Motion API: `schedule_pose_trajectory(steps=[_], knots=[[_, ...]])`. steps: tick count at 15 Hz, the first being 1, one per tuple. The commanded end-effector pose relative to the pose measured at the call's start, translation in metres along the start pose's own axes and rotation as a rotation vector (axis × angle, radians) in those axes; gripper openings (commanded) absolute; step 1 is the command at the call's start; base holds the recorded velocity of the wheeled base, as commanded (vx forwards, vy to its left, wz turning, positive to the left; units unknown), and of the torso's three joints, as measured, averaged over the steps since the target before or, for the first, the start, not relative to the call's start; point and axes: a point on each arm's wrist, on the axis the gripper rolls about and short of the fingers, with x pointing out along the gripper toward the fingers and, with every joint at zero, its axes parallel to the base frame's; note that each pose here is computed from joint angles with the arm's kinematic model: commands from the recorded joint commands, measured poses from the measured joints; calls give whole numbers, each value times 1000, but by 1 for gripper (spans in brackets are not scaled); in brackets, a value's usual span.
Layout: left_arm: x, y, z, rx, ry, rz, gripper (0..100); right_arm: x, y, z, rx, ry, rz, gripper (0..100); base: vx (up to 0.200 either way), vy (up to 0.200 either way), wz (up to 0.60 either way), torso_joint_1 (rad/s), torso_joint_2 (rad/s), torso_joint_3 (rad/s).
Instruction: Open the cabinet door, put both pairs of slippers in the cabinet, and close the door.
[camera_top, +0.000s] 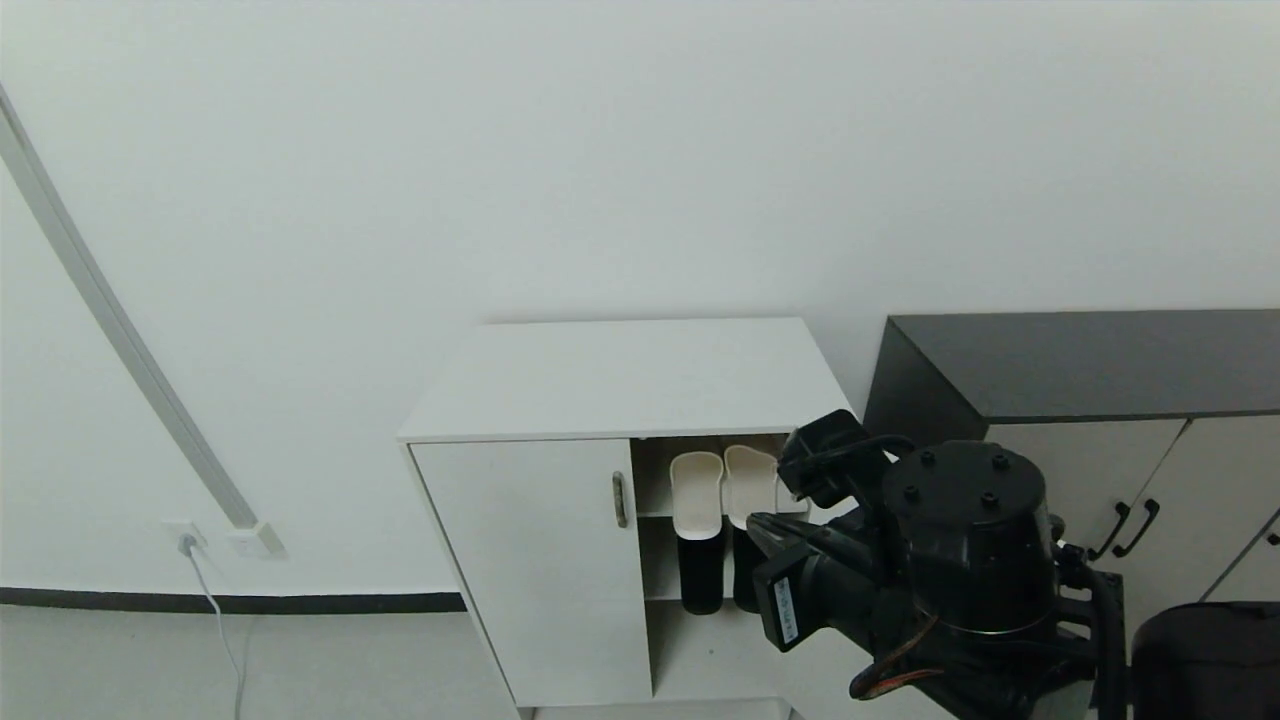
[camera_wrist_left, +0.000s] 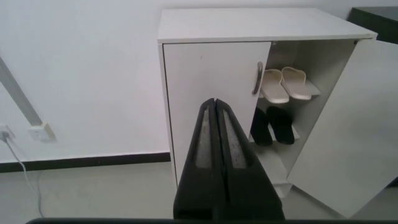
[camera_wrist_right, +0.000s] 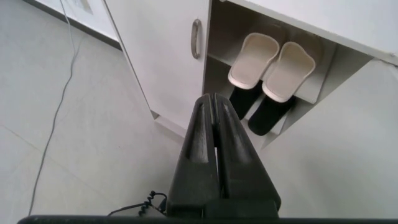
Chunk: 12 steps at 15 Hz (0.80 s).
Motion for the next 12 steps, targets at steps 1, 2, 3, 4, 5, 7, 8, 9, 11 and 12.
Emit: schedule_pose_trajectory(steps=[1, 2, 3, 4, 5, 7, 8, 9, 11, 12], knots=[[0, 0, 0, -1, 0, 0, 0, 0, -1, -1, 0, 2, -1, 0, 0, 0, 0, 198, -413, -227], [0, 0, 0, -1, 0, 0, 0, 0, -3, -2, 1, 5, -4, 0, 0, 0, 0, 80, -159, -90], [0, 0, 0, -1, 0, 0, 0, 0, -3, -2, 1, 5, -4, 0, 0, 0, 0, 36, -61, -32], [0, 0, 0, -1, 0, 0, 0, 0, -2, -2, 1, 6, -3, 0, 0, 0, 0, 0, 0, 0], [0, 0, 0, -1, 0, 0, 0, 0, -3, -2, 1, 7, -6, 0, 0, 0, 0, 0, 0, 0], [0, 0, 0, -1, -2, 0, 0, 1, -3, -2, 0, 9, -6, 0, 0, 0, 0, 0, 0, 0], [0, 0, 0, -1, 0, 0, 0, 0, -3, -2, 1, 7, -6, 0, 0, 0, 0, 0, 0, 0], [0, 0, 0, -1, 0, 0, 0, 0, -4, -2, 0, 9, -6, 0, 0, 0, 0, 0, 0, 0], [0, 0, 0, -1, 0, 0, 0, 0, -3, -3, -5, 11, -2, 0, 0, 0, 0, 0, 0, 0], [0, 0, 0, -1, 0, 0, 0, 0, -4, -3, -9, 10, -3, 0, 0, 0, -600, 2, 2, -2]])
